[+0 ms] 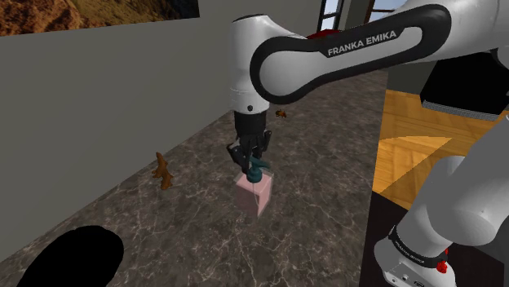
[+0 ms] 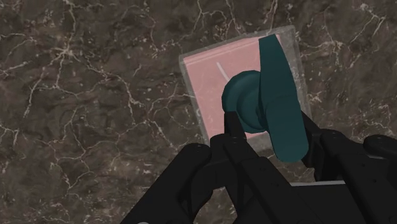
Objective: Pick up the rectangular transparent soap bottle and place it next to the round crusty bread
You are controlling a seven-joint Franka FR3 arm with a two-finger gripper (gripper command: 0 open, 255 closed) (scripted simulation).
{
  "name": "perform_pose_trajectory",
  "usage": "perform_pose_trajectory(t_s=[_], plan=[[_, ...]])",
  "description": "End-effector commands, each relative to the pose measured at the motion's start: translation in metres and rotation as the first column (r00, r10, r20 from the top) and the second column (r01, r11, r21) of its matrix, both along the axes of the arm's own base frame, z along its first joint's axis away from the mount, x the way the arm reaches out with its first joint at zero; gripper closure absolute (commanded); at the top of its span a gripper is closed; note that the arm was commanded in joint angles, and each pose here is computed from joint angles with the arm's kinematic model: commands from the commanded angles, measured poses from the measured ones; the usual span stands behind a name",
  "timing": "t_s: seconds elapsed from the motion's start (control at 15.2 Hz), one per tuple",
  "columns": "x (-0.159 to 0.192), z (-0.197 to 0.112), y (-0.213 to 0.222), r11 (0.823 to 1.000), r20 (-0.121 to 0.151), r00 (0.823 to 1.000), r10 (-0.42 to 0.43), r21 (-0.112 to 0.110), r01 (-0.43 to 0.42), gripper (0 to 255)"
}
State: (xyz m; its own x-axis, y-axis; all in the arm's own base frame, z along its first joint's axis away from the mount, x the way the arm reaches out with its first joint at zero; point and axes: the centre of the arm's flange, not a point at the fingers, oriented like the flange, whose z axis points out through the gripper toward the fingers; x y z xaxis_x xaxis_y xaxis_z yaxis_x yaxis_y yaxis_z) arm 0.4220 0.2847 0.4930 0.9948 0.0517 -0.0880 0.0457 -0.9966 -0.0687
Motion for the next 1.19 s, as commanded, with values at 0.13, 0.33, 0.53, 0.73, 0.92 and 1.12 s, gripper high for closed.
perform_pose_trajectory(t_s=[0.13,0.33,0.53,0.73,0.92,1.12], plan=[[0.000,0.021,0.000,1.000,0.000,1.000,0.000,0.000,0.000,255],[0.000,0.037,0.000,1.000,0.000,1.000,0.000,0.000,0.000,255],[0.000,0.053,0.000,1.000,0.000,1.000,0.000,0.000,0.000,255],[0.000,0.069,0.000,1.000,0.000,1.000,0.000,0.000,0.000,255],[0.000,0.085,0.000,1.000,0.000,1.000,0.000,0.000,0.000,255],[0.000,0.100,0.000,1.000,0.000,1.000,0.000,0.000,0.000,255]])
